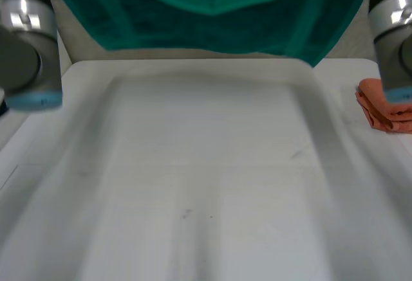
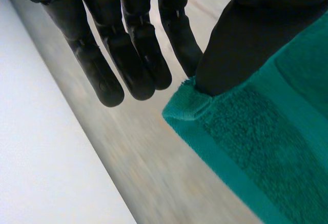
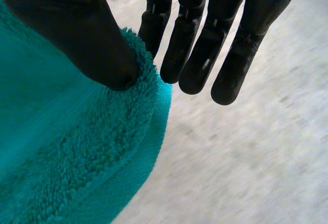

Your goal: Fold the laundry.

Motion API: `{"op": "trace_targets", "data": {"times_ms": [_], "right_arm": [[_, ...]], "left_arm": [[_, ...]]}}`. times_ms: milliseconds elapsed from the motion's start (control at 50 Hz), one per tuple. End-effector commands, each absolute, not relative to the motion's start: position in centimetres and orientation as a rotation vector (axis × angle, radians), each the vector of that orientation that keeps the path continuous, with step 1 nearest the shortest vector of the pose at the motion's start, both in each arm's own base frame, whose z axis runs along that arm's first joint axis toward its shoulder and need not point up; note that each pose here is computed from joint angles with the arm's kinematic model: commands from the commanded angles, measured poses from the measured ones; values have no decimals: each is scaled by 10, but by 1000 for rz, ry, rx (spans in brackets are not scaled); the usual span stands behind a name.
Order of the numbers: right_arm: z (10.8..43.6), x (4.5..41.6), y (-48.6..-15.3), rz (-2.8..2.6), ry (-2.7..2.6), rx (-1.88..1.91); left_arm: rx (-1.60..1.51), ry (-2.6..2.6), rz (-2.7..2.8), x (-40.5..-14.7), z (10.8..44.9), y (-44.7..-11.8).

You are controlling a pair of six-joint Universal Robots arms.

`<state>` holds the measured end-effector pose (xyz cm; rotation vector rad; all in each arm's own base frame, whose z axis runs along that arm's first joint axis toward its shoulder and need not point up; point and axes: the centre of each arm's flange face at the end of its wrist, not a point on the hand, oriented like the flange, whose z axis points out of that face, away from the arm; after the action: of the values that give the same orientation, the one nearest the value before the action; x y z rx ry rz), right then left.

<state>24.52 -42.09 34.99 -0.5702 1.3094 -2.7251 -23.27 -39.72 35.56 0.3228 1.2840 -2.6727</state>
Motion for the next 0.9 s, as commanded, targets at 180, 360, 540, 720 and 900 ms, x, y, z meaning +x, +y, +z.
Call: {"op": "trace_targets", "data": {"times_ms": [180, 360, 540, 720, 900], "right_arm": [[170, 209, -367, -2051, 1870, -1372], [150, 178, -326, -1844, 1991, -1651], [168, 165, -316, -1789, 2121, -1488], [197, 163, -315, -1775, 2286, -1192], [213, 194, -314, -1752, 2274, -1271]], "left_arm": [[651, 2105, -2057, -206, 182, -334], [741, 2196, -2012, -203, 189, -293], [726, 2156, -2053, -202, 203, -291], [726, 2150, -2063, -203, 205, -291], [734, 2152, -2068, -205, 205, -290]]}}
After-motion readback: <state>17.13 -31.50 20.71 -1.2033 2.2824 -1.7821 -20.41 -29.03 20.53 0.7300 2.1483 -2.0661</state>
